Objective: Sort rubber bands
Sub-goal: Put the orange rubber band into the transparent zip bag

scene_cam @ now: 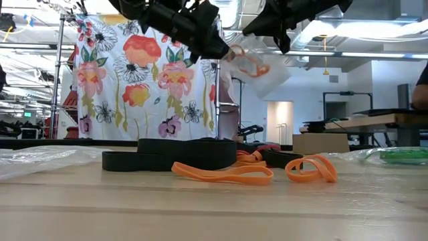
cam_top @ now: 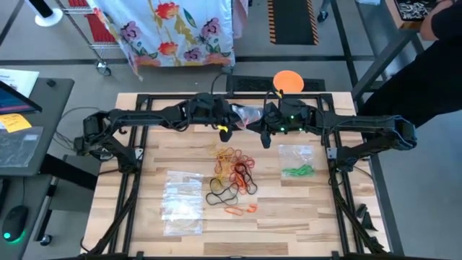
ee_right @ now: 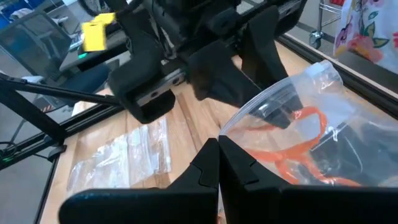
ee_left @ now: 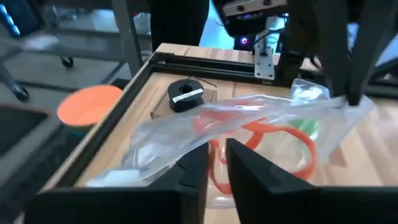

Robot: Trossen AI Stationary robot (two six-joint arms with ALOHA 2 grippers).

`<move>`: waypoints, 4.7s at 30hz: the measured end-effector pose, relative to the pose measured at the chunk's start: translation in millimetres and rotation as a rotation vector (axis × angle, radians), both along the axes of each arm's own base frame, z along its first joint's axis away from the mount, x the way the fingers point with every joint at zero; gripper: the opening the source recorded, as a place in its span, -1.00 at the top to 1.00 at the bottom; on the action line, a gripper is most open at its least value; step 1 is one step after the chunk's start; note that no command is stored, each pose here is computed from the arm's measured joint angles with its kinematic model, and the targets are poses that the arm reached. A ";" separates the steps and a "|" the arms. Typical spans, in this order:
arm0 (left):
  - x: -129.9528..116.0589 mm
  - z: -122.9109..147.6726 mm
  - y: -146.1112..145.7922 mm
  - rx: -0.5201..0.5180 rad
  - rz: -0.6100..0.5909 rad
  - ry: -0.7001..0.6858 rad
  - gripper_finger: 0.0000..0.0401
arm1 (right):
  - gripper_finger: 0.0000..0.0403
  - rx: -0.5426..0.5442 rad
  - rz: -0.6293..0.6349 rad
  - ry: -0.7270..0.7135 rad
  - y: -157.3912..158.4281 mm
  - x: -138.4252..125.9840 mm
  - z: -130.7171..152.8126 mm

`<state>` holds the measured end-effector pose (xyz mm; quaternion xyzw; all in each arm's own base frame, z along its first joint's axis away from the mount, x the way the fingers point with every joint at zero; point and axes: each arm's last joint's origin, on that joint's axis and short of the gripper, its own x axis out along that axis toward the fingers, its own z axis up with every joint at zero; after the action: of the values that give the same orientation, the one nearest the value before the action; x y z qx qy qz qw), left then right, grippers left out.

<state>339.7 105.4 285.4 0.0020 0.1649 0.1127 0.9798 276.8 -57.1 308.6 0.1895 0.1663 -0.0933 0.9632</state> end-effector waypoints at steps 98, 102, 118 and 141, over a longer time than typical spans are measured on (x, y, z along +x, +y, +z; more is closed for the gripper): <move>-84.4 3.9 -96.1 0.063 -0.085 0.619 1.00 | 1.00 -0.002 -0.084 0.158 -33.7 -17.3 -12.7; -93.2 -13.1 -96.4 0.009 -0.045 0.685 0.99 | 1.00 -0.009 -0.081 0.159 -33.7 -17.2 -12.6; -83.0 -65.4 -85.1 0.158 0.097 0.889 0.39 | 1.00 -0.008 -0.079 0.170 -33.5 -17.8 -13.6; -109.6 -151.3 -30.1 -0.208 0.019 0.784 0.83 | 1.00 -0.021 -0.064 0.173 -33.3 -17.7 -13.8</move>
<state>230.1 75.2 134.2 -0.0559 0.5364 0.0949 0.8367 259.1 -90.4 294.8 0.1759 0.2419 -0.1420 0.9436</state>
